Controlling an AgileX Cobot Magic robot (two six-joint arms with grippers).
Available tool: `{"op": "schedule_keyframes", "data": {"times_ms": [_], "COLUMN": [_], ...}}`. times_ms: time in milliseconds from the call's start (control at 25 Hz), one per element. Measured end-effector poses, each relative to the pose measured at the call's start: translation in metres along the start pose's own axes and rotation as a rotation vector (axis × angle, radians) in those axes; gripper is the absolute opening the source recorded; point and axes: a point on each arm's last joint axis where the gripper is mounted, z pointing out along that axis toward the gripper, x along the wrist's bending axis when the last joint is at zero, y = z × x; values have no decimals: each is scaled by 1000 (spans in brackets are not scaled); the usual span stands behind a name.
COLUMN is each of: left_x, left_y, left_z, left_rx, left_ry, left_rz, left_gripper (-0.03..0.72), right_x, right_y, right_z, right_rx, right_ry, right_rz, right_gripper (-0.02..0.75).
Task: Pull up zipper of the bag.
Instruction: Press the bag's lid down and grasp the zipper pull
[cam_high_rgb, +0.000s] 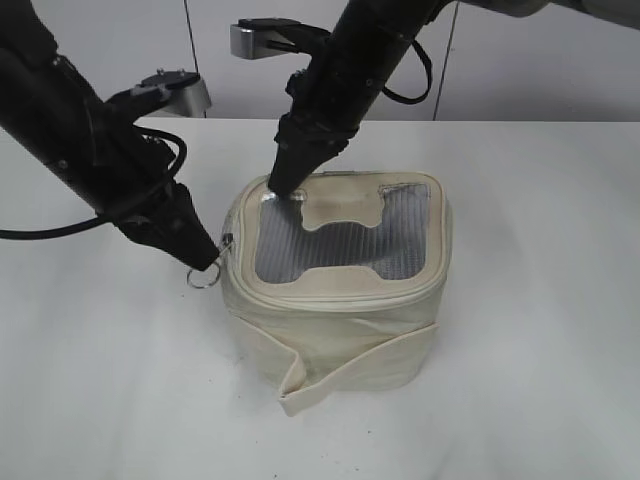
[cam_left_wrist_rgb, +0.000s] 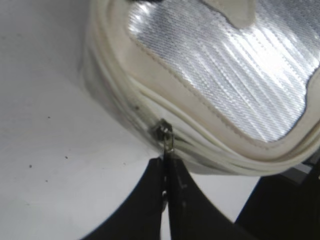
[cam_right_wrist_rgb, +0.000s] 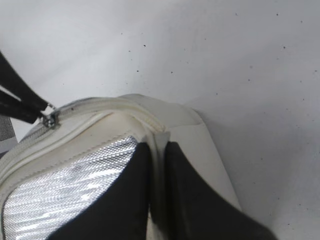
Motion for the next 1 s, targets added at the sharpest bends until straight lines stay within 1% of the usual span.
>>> {"op": "schedule_keyframes", "data": {"times_ms": [120, 280, 400, 520, 680, 840, 920, 1000], "left_x": [-12, -30, -40, -58, -84, -125, -135, -139], "left_y": [-1, -3, -3, 0, 6, 8, 11, 14], "left_z": [5, 10, 15, 23, 37, 53, 57, 59], "left_rx": [57, 143, 174, 206, 201, 194, 171, 134], "left_ry": [-28, -88, -100, -110, -85, -137, -141, -125], "left_rz": [10, -7, -13, 5, 48, 84, 96, 104], "left_gripper": [-2, -2, -2, -2, -2, -3, -3, -3], "right_x": [0, 0, 0, 0, 0, -2, -2, -3], "right_y": [0, 0, 0, 0, 0, 0, 0, 0], "right_z": [0, 0, 0, 0, 0, -2, -3, -3], "right_rx": [3, 6, 7, 7, 7, 7, 6, 6], "right_ry": [-3, -6, -8, -9, -10, -21, -22, -23], "right_rz": [5, 9, 11, 12, 16, 19, 21, 23], "right_gripper": [60, 60, 60, 60, 58, 58, 57, 57]}}
